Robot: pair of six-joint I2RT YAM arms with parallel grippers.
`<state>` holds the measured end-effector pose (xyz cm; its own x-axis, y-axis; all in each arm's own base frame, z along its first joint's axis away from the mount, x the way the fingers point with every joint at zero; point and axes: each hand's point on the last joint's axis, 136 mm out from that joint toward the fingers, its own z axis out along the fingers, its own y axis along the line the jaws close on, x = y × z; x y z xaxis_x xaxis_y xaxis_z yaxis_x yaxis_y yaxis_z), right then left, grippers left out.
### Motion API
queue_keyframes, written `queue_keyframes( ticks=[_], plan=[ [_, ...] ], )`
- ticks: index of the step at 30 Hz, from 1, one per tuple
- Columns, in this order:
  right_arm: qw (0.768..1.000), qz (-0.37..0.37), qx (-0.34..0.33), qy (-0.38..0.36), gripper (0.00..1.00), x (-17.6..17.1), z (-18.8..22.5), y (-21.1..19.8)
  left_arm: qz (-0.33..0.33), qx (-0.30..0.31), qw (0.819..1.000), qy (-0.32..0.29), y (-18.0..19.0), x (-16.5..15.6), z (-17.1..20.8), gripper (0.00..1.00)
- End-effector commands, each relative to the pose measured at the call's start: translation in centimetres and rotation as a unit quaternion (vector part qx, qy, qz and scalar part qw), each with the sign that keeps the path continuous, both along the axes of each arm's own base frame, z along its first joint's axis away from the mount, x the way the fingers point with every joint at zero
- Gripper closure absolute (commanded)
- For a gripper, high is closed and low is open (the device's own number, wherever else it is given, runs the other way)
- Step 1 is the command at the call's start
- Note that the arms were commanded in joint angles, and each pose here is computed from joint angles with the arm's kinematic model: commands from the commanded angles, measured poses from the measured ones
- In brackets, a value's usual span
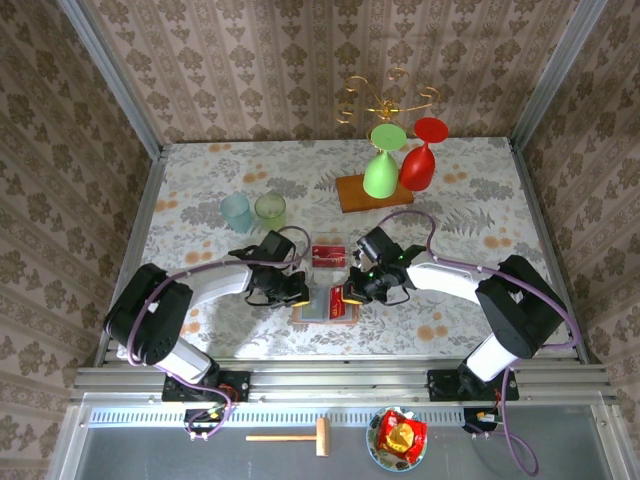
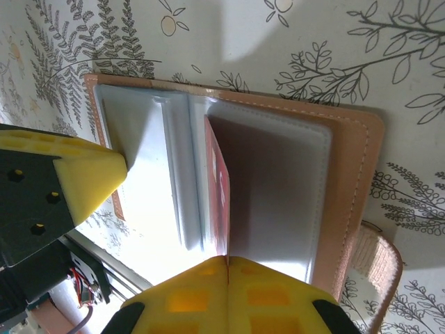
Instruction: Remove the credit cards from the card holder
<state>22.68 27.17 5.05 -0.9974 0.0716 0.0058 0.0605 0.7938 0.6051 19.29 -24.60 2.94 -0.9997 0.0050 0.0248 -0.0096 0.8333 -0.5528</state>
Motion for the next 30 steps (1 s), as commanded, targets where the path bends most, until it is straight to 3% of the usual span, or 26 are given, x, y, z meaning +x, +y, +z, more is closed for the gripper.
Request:
queue_keyframes(
  ticks=[1,12,25,30],
  plan=[
    [1.000,0.000,-0.011,-0.002,0.97,0.2,0.3,-0.3,0.013,0.031,0.999,0.014,1.4,-0.9,-0.7,0.96],
    [1.000,0.001,0.009,-0.003,0.98,0.4,0.9,1.4,0.030,0.041,0.998,-0.030,3.0,0.2,1.9,0.67],
    [1.000,0.012,0.001,-0.007,0.99,0.4,0.9,1.8,0.027,0.004,1.000,0.011,2.1,-0.5,-0.9,0.65],
    [1.000,0.018,-0.005,0.000,0.95,0.4,0.6,1.9,0.025,-0.002,1.000,0.013,1.8,-0.7,-0.9,0.66]
  ],
)
